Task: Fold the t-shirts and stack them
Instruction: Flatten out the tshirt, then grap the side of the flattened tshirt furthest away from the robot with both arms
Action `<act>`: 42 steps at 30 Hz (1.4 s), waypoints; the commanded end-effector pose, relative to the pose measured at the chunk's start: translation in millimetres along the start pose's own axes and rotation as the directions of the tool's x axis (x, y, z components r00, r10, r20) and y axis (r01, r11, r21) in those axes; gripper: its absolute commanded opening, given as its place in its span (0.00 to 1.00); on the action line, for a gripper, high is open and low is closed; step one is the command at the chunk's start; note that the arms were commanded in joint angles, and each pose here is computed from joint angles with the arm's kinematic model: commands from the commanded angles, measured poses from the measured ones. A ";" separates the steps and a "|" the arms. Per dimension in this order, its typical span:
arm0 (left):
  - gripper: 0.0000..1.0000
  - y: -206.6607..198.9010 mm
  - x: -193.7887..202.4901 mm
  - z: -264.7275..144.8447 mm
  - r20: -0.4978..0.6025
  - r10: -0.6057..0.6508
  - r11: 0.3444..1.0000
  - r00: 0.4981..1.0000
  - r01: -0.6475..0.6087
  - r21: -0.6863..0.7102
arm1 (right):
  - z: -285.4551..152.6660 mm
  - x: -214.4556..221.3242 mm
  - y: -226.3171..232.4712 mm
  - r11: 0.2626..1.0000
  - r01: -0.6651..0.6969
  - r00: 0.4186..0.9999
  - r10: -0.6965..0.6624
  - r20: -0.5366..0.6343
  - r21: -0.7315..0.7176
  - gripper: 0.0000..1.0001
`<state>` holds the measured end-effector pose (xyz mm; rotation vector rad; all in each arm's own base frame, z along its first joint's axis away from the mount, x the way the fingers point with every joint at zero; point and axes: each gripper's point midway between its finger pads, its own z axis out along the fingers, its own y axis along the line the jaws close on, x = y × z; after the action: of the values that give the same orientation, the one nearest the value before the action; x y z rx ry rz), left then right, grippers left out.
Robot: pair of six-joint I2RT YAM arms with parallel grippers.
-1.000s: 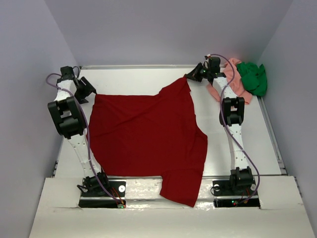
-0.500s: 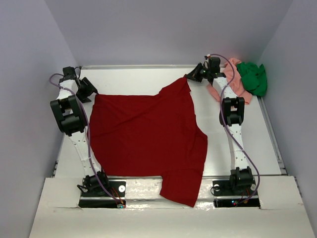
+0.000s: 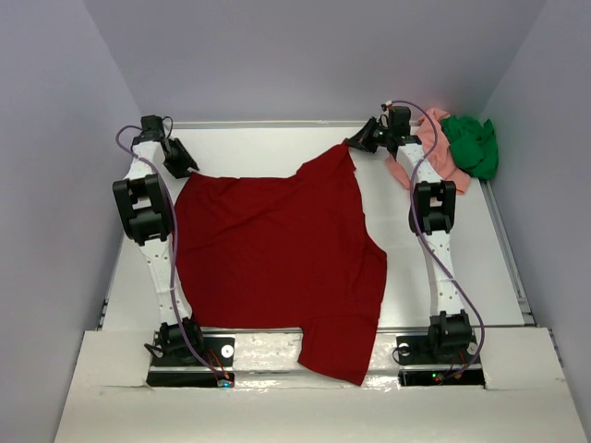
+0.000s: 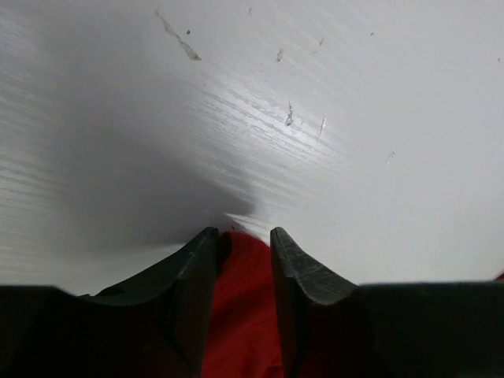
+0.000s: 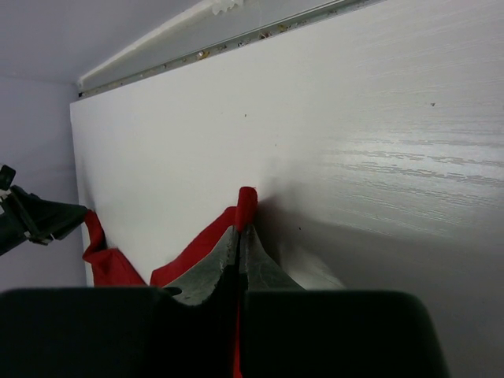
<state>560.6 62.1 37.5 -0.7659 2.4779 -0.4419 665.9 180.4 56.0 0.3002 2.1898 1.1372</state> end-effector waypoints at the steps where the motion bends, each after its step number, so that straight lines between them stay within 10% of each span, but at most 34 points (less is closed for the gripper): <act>1: 0.42 6.4 -1.1 -6.9 -0.014 -0.013 0.999 1.000 0.012 -0.029 | -10.6 -16.6 27.9 0.998 0.059 0.998 -0.058 0.039 -0.028 0.00; 9: 0.12 15.2 -1.0 -15.2 -0.008 -0.007 0.996 1.000 0.006 -0.085 | -10.7 -16.7 27.0 0.998 0.053 0.998 -0.052 0.040 -0.022 0.00; 16: 0.57 21.7 4.5 -18.3 -0.021 -0.008 0.996 1.000 0.006 -0.093 | -11.4 -16.9 28.0 0.998 0.056 0.998 -0.055 0.039 -0.023 0.00; 22: 0.61 22.2 7.0 -22.0 -0.026 0.001 0.996 1.000 -0.003 -0.090 | -11.5 -17.2 27.2 0.998 0.055 0.998 -0.055 0.040 -0.018 0.00; 26: 0.45 23.6 13.7 -20.5 -0.043 -0.009 0.996 0.999 0.005 -0.087 | -11.4 -15.9 25.4 0.999 0.050 0.998 -0.049 0.036 -0.011 0.00; 31: 0.00 28.9 21.7 -14.0 -0.068 -0.022 0.995 0.997 0.016 -0.098 | -11.4 -14.1 24.6 0.999 0.044 0.999 -0.043 0.030 -0.009 0.00; 42: 0.00 23.0 8.6 -16.2 -0.042 -0.016 0.996 0.999 0.013 -0.086 | -25.5 -29.3 45.9 0.997 0.061 0.997 -0.059 0.053 -0.043 0.00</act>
<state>543.7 74.4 30.8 -0.8098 2.5173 -0.3845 664.5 178.3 51.9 0.3137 2.2071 1.1225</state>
